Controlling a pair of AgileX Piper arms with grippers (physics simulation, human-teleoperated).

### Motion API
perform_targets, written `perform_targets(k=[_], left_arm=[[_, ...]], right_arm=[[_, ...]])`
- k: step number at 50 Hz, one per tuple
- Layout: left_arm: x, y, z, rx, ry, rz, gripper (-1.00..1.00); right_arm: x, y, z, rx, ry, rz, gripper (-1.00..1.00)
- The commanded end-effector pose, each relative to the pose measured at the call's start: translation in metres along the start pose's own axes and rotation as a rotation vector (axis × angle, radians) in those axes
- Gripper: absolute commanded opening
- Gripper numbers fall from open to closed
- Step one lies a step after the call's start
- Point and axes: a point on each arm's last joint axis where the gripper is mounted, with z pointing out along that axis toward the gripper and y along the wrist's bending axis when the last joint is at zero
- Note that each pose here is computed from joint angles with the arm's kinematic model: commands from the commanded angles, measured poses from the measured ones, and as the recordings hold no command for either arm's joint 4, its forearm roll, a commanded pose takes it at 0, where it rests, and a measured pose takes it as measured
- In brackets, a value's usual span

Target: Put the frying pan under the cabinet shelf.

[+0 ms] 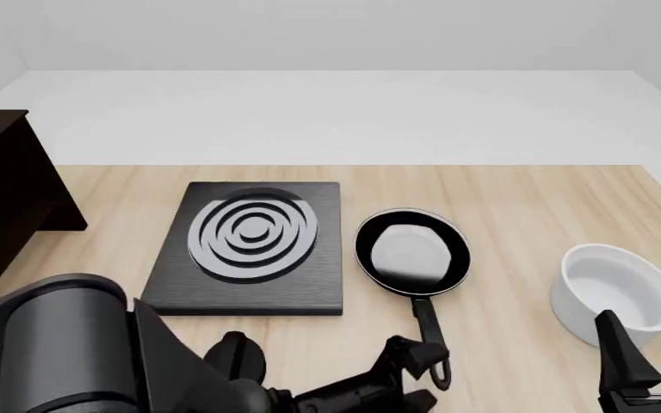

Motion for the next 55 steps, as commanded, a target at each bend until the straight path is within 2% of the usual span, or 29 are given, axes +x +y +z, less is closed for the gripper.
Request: perform_targets(k=[1,21,42,43,55], left_arm=[[0.017,-0.02,0.016,0.069,0.05,0.233,1.0],[0.016,-0.024,0.026,0.075,0.045,0.237,1.0],[0.029,-0.021,0.042,0.084,0.078,0.226,1.0],[0.029,-0.022,0.042,0.084,0.078,0.23,-1.0],[0.028,-0.022,0.031,0.093,0.078,0.235,-1.0]], right_arm=[[0.0,0.0,0.0,0.0,0.0,0.0,1.0],[0.0,0.0,0.0,0.0,0.0,0.0,1.0],[0.0,0.0,0.0,0.0,0.0,0.0,1.0],[0.0,0.0,0.0,0.0,0.0,0.0,1.0],[0.0,0.0,0.0,0.0,0.0,0.0,1.0]])
